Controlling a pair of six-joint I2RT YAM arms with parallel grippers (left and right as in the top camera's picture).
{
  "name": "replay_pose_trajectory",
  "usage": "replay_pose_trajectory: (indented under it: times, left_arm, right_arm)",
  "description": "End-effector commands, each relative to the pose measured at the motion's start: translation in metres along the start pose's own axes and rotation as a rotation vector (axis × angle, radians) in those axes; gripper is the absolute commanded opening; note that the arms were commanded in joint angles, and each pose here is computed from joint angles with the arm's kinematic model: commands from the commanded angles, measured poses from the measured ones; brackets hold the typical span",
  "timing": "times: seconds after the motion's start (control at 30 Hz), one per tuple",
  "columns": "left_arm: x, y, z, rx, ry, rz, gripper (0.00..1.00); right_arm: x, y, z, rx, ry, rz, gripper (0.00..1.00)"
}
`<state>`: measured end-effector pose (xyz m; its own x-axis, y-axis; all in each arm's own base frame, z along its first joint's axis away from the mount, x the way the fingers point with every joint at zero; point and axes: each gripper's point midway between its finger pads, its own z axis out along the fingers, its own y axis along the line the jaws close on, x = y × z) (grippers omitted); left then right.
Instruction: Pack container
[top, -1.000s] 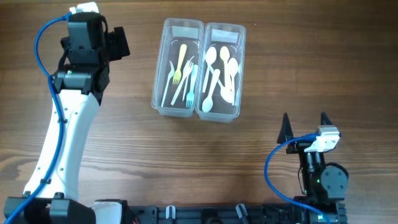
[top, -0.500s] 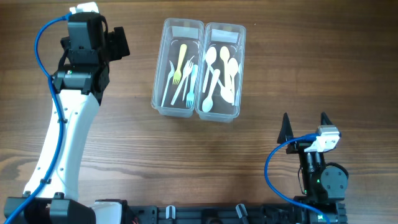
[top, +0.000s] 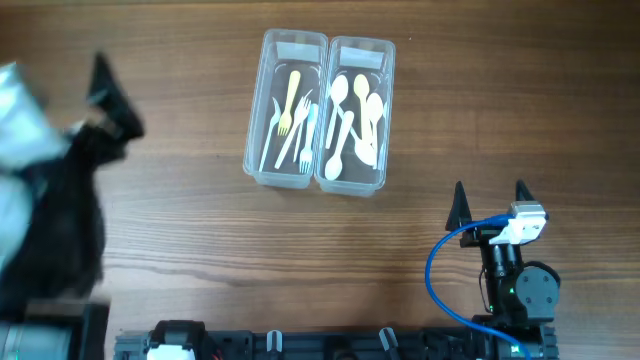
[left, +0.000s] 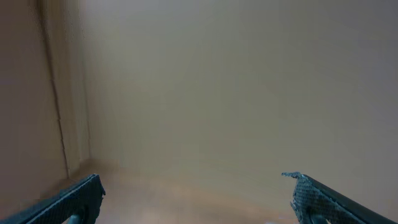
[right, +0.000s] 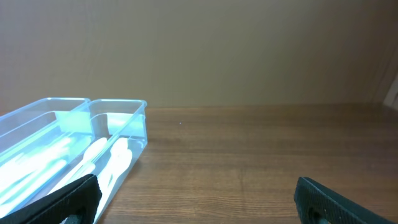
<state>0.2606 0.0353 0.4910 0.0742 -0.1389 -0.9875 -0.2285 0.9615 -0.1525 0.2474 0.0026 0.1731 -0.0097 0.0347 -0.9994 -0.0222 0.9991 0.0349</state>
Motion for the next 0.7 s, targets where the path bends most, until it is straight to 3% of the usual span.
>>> replay_pose_trajectory:
  times: [0.0,0.13,0.3,0.67]
  left_arm:
    - [-0.03,0.018,-0.063,0.005,-0.125,-0.052,1.0]
    - [-0.02,0.028,-0.114,0.044,-0.118,-0.05,1.0]
    - [0.032,0.021,-0.151,0.16,0.049,-0.009,1.0]
    - [0.153,-0.016,-0.094,0.355,0.12,-0.01,1.0]
  right_arm:
    - [-0.003,-0.003,-0.001,0.018,-0.015,0.02,1.0]
    - [-0.003,-0.003,-0.001,0.018,-0.015,0.02,1.0]
    - [-0.003,-0.003,-0.001,0.018,-0.015,0.02,1.0]
    - [-0.003,-0.003,-0.001,0.018,-0.015,0.02,1.0]
